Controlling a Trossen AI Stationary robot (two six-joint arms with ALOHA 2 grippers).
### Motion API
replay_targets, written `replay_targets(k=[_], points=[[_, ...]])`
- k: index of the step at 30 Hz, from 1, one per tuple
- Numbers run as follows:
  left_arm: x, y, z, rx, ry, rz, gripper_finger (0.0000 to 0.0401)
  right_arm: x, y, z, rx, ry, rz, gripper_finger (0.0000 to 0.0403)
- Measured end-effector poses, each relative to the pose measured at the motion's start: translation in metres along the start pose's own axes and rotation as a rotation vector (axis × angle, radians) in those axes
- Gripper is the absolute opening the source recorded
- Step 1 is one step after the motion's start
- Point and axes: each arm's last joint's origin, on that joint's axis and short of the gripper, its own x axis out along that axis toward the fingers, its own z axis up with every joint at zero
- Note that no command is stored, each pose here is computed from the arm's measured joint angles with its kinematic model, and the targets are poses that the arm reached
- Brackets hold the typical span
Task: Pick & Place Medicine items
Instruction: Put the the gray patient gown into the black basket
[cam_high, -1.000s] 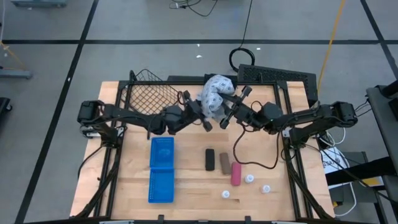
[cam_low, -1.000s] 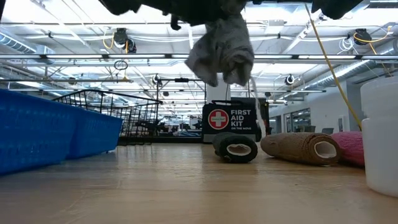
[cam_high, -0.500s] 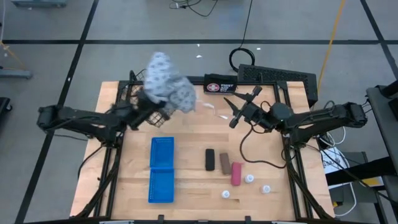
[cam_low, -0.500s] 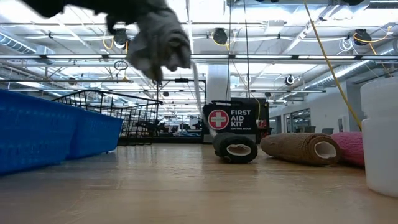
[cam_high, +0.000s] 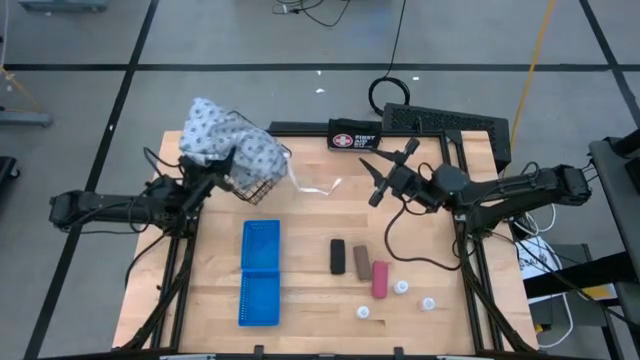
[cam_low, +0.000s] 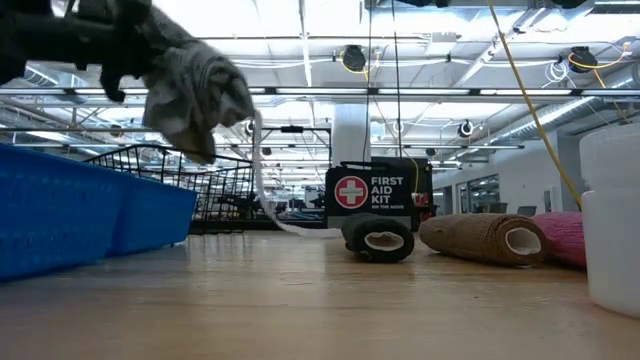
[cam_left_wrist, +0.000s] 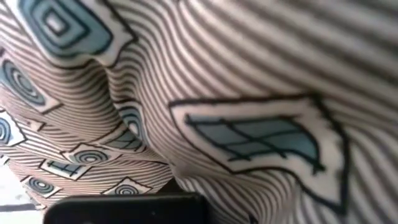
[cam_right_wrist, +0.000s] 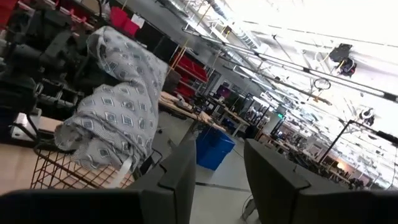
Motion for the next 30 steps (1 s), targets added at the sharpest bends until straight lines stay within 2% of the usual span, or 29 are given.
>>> replay_targets(k=[5,8,19,25,30], points=[[-0.009,0.025,-0.024,-0.066,0.028,0.123,0.0030,0.002,-0.002,-0.002,0.002,0.008,-0.004,0.0122],[-0.007,0.032,-0.029,-0.073,0.067,0.185,0.0030,0.003,-0.002,-0.004,0.022,-0.006,0.024,0.0123],[-0.004,0.042,-0.035,-0.096,0.104,0.260,0.0032,0.005,-0.003,-0.009,0.036,0.013,0.052,0.0118],[-0.004,0.047,-0.039,-0.065,0.148,0.306,0.0051,0.005,-0.003,-0.009,0.038,0.011,0.051,0.0115],[-0.006,0.052,-0.043,-0.102,0.156,0.349,0.0082,0.005,-0.003,-0.009,0.037,0.012,0.050,0.0116]])
